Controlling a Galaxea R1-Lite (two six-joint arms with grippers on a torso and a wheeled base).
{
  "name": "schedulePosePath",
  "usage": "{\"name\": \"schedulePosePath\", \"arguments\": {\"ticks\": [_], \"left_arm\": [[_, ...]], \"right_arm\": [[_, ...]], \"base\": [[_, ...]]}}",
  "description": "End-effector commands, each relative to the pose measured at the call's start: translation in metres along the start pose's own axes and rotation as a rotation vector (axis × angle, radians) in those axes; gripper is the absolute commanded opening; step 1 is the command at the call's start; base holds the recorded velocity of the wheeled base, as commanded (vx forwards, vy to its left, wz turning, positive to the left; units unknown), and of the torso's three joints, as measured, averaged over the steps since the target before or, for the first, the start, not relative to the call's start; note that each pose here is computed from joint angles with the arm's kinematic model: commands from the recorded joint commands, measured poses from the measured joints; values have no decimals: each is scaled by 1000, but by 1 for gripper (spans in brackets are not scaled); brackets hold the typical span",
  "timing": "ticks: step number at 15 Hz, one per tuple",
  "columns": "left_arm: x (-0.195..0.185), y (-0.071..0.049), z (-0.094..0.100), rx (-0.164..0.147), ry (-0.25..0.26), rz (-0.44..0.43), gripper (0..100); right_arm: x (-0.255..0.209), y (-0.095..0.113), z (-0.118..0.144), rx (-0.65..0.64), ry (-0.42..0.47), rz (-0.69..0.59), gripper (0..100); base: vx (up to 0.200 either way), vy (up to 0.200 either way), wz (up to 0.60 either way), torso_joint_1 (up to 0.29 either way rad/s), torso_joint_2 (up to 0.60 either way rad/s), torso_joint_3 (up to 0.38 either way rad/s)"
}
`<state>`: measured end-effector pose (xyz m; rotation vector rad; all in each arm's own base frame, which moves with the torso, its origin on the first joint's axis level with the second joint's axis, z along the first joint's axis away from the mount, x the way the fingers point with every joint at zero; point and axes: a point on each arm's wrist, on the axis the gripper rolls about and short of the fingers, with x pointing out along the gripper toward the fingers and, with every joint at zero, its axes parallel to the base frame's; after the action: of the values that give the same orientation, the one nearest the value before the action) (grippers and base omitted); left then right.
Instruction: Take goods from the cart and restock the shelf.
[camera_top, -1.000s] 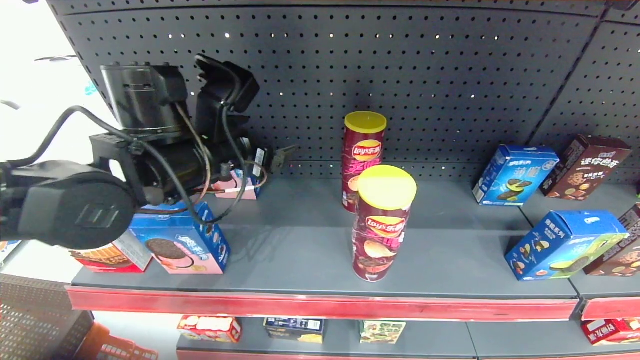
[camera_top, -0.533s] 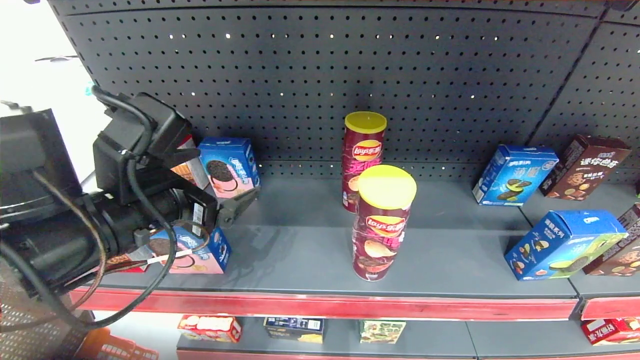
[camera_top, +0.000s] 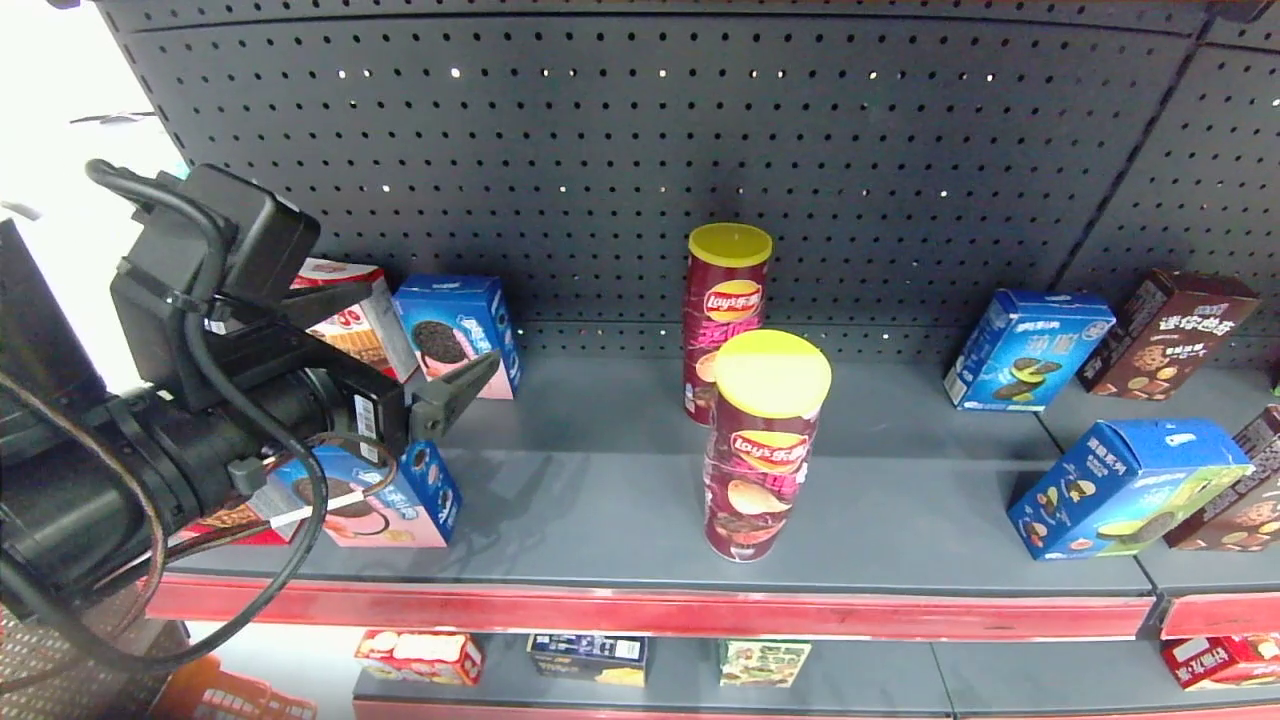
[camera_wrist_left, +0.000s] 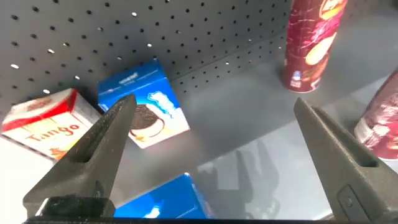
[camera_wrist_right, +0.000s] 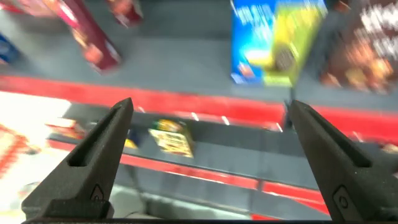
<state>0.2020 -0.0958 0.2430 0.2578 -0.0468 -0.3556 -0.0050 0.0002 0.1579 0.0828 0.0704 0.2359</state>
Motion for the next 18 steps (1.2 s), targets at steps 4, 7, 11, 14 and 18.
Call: {"name": "schedulePosePath", "arguments": {"ticks": [4,7,11,14,18], "left_arm": [[0,1,2,-10,-11,5,100],[0,1,4,-14,-15,3,100],[3,2,10,-11,-37,4,100],[11,2,15,-11,-50,2,100],[14,1,17,-11,-54,-1,100]], "right_arm": [[141,40,91,-144,287,296,100],[191,73,93,-190,365,371,100],[225,98,75,-226,459,398,100],[236,104,66,-253,495,407,100],[242,104,60,-256,516,399,100]], "base": [[0,0,0,0,0,0],[0,0,0,0,0,0],[0,0,0,0,0,0],[0,0,0,0,0,0],[0,0,0,0,0,0]]}}
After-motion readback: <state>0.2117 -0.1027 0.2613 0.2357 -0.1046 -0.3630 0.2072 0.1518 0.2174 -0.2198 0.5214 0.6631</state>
